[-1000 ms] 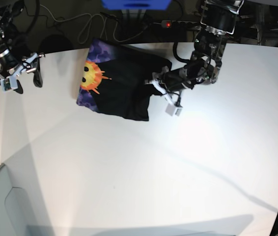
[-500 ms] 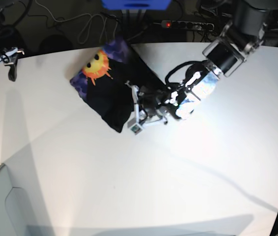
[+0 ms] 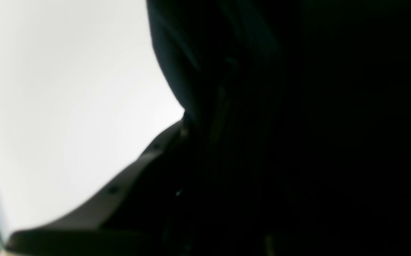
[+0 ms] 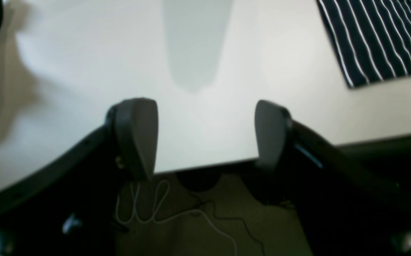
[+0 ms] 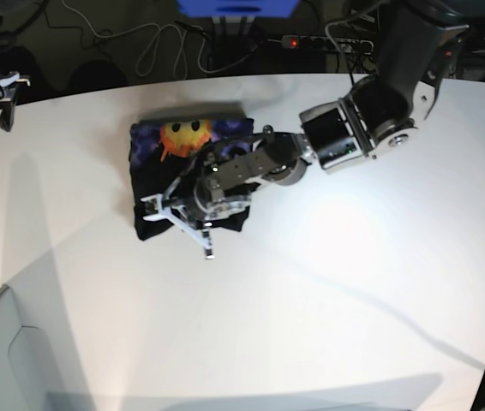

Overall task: Fold the T-shirt properly
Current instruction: 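Press and tuck the bundle's side with the left gripper, then raise the left gripper away from the shirt, then press the bundle's side with the right gripper to square it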

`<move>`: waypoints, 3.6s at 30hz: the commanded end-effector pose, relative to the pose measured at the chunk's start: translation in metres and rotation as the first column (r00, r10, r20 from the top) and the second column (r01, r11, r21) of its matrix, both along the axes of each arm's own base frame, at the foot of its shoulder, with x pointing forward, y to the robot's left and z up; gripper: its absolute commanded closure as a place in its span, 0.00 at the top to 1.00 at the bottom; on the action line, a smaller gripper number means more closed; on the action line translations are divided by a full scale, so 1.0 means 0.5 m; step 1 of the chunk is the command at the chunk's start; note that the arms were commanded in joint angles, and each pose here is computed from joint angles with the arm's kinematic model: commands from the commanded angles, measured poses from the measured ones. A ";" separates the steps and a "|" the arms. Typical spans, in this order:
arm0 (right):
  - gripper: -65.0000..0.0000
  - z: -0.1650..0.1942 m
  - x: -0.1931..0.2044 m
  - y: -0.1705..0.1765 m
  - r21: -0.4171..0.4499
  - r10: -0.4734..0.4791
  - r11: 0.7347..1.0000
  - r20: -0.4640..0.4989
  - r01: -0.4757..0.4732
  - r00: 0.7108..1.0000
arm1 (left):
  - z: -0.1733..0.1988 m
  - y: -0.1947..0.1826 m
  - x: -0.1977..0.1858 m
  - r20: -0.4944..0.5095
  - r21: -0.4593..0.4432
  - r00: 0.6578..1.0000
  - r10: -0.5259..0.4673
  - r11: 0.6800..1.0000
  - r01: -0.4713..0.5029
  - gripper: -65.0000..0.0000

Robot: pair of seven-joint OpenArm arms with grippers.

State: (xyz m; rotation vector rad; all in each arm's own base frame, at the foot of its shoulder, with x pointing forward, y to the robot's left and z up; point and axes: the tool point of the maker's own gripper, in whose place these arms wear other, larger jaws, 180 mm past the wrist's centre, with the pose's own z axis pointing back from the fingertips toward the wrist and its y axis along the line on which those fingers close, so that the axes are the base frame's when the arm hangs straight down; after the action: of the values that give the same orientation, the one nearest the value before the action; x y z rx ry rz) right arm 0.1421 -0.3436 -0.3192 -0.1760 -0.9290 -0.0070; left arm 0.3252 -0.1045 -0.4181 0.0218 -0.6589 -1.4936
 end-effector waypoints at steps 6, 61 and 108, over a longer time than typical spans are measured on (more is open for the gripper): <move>0.63 0.026 0.011 0.002 -0.018 0.032 0.999 0.043 -0.032 0.999 | -0.004 -0.008 0.000 -0.050 0.042 0.997 -0.062 0.997 0.064 0.00; 0.00 -0.040 0.336 0.507 0.272 0.633 0.707 0.168 -0.652 0.756 | 0.291 0.844 -0.013 0.031 -0.503 0.247 0.968 0.229 -0.833 0.67; 0.00 -0.131 0.138 0.441 0.392 0.530 0.748 0.135 -0.536 0.837 | 0.190 0.950 -0.309 -0.176 -0.416 -0.042 0.984 -0.113 -0.902 0.67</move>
State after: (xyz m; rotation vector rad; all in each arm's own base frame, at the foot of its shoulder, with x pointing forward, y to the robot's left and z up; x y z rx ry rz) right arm 0.2031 -0.1214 -0.3968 0.4974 -0.8967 0.3184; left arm 0.1667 0.3660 -0.3339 0.2604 -0.7816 0.2493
